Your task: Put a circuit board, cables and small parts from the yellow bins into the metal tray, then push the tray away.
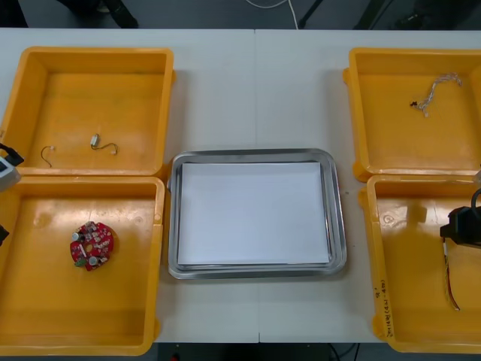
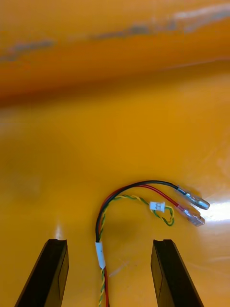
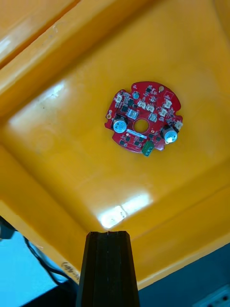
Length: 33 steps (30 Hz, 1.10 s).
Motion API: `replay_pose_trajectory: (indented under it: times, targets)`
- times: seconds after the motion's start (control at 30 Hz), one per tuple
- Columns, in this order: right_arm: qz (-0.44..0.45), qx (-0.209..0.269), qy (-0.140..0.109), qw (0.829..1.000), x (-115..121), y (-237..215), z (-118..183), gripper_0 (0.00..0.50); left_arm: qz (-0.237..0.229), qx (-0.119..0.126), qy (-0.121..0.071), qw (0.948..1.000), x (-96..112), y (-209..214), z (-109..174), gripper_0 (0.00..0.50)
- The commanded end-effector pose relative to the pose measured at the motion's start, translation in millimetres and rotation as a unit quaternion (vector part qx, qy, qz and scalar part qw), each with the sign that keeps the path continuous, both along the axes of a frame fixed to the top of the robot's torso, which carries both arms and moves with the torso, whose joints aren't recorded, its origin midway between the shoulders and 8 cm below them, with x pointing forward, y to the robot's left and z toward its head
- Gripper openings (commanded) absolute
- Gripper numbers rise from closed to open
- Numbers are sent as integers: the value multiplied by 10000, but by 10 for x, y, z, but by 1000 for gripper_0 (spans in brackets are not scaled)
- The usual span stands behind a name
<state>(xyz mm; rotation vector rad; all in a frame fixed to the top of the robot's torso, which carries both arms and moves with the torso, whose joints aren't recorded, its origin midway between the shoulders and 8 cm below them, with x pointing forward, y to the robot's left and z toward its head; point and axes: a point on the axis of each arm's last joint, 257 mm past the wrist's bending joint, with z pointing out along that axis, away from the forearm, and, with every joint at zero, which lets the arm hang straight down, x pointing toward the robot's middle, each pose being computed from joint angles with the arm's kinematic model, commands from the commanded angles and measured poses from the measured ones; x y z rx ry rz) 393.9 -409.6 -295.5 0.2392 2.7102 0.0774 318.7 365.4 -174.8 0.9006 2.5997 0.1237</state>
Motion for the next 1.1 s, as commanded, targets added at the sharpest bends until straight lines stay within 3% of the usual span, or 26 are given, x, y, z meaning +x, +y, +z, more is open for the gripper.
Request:
replay_pose_trajectory:
  times: [0.03, 0.17, 0.33, 0.37, 0.43, 0.8, 1.1]
  targets:
    - [220, -275, 92, 9993, -118, -128, -57, 500, -439, 388, -198, 9981, 73, 105, 204, 0]
    - [262, -238, 104, 9993, -136, -68, -128, 500, -514, 366, -196, 9978, 69, 80, 200, 23]
    - [304, -217, 148, 9992, -152, -7, -180, 500, -613, 330, -234, 9973, 83, 42, 208, 381]
    - [306, -224, 160, 9992, -161, -9, -190, 500, -620, 333, -235, 9972, 83, 42, 208, 401]
    - [313, -232, 192, 9991, -174, 6, -214, 500, -649, 326, -261, 9970, 94, 31, 213, 500]
    - [312, -388, 301, 9983, -244, -38, -305, 500, -1106, 395, -308, 9926, 115, -49, 177, 500]
    - [279, -389, 228, 9986, -228, -43, -324, 500, -1305, 165, -410, 9905, 157, -259, -34, 500]
